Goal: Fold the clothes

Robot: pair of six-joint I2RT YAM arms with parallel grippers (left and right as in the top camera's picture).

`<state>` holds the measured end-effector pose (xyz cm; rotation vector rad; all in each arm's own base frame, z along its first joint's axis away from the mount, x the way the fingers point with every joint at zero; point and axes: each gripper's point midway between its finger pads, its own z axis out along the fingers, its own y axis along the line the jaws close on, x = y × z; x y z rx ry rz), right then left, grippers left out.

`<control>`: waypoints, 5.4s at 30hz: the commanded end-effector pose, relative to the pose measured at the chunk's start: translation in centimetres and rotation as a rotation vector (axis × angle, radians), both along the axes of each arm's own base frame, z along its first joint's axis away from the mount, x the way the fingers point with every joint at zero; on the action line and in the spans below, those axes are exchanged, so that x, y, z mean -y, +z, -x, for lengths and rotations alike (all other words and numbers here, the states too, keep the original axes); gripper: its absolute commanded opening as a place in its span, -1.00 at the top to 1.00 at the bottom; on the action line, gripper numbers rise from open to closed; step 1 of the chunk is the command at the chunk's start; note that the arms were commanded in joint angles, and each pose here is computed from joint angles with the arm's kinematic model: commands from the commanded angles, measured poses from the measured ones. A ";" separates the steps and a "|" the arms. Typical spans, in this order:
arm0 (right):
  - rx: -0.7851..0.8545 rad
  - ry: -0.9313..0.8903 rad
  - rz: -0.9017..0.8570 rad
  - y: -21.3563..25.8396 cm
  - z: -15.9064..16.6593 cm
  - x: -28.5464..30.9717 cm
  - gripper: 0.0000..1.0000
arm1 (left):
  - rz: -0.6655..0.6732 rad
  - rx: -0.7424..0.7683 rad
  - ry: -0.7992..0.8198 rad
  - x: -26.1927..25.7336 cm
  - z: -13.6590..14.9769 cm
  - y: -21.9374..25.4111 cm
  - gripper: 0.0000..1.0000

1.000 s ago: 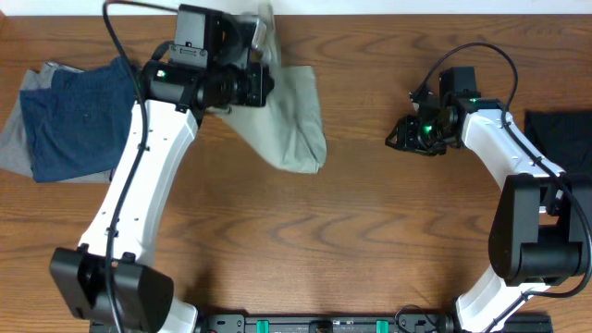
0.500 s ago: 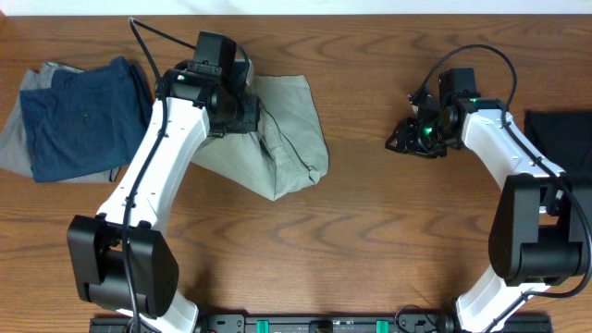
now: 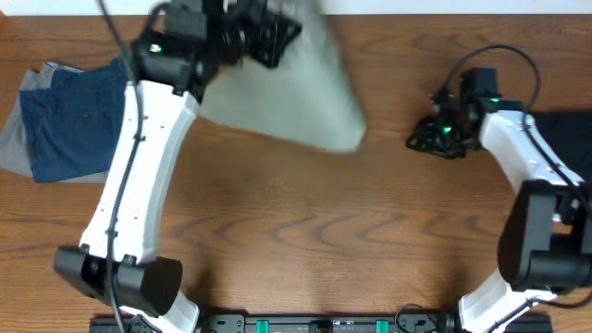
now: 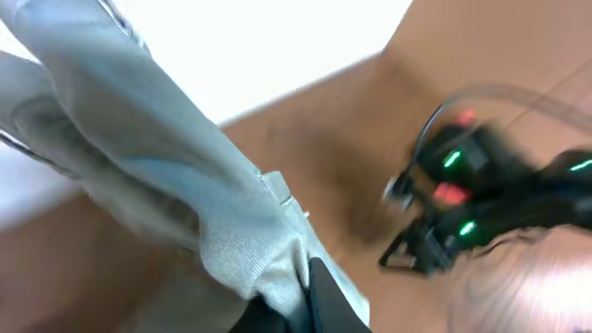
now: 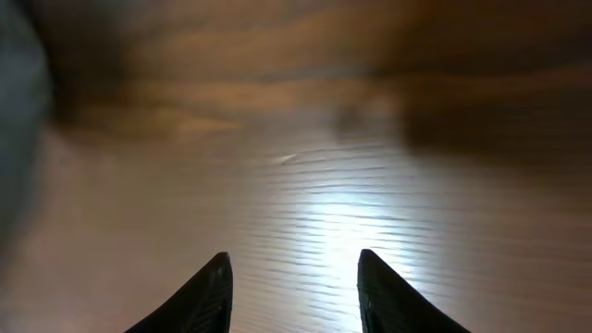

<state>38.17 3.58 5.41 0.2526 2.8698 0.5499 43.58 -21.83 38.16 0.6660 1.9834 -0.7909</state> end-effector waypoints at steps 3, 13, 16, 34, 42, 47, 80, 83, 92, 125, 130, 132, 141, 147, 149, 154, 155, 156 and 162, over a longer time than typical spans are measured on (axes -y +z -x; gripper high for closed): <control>0.100 -0.105 0.027 4.1 -0.6 3.5 0.12 | 0.143 0.067 -0.312 2.6 6.1 5.7 0.88; 0.140 -0.148 0.049 5.9 -0.2 5.5 0.05 | -0.066 -0.454 -0.507 1.2 15.4 -8.0 0.88; 0.154 -0.055 -0.045 6.4 0.1 3.2 0.04 | -0.114 -0.557 -0.504 1.1 16.3 -11.8 0.87; 0.262 0.457 -0.274 8.5 2.7 -9.4 -0.52 | -0.278 -0.603 -0.504 0.3 17.2 -17.3 0.42; 0.186 0.332 -0.266 7.0 1.3 -13.1 -0.50 | -0.286 -0.601 -0.500 0.2 17.2 -17.4 0.42; -0.017 0.136 -0.342 4.8 2.0 -15.9 -0.49 | -0.356 -0.593 -0.473 -0.7 16.8 -18.3 0.42; 0.249 -0.228 0.134 23.5 -2.4 7.1 0.98 | -0.340 -0.473 -0.016 -0.9 7.2 -18.3 0.30; 0.074 -0.353 0.366 21.7 1.5 12.0 0.98 | -0.271 -0.451 0.045 -0.1 5.5 -17.4 0.16; -0.155 -0.568 0.606 19.7 7.0 17.9 0.98 | -0.266 -0.462 0.032 1.6 4.6 -19.1 -0.06; 0.037 0.702 0.304 18.8 7.5 -8.3 0.51 | -0.249 -0.575 0.034 0.7 4.8 -21.2 -0.22; 0.031 0.149 0.642 19.6 3.5 0.4 0.46 | -0.175 -0.575 -0.051 2.8 5.6 -20.2 -0.33; 0.022 0.041 0.634 19.7 3.1 2.3 0.30 | -0.175 -0.575 -0.059 3.4 5.8 -20.3 -0.39; -0.074 -0.166 0.497 19.1 4.1 7.8 -0.02 | -0.148 -0.555 -0.087 7.9 5.6 -21.3 -0.55; -0.114 -0.187 0.493 18.9 5.1 9.4 -0.02 | -0.160 -0.651 -0.018 10.5 4.7 -26.5 -0.55; -0.116 -0.184 0.494 18.9 5.2 9.5 -0.02 | -0.148 -0.695 -0.024 11.7 4.9 -28.3 -0.55; -0.116 -0.184 0.494 18.9 5.2 9.5 -0.03 | -0.145 -0.712 -0.066 14.2 5.5 -31.2 -0.55; -0.116 -0.184 0.494 18.9 5.2 9.5 -0.02 | -0.144 -0.704 -0.074 14.7 5.6 -31.4 -0.55; -0.116 -0.184 0.494 18.9 5.2 9.5 -0.02 | -0.144 -0.698 -0.080 15.1 5.6 -31.7 -0.54; -0.115 -0.184 0.494 18.9 5.1 9.5 -0.01 | -0.119 -0.658 -0.089 16.0 5.0 -31.3 0.74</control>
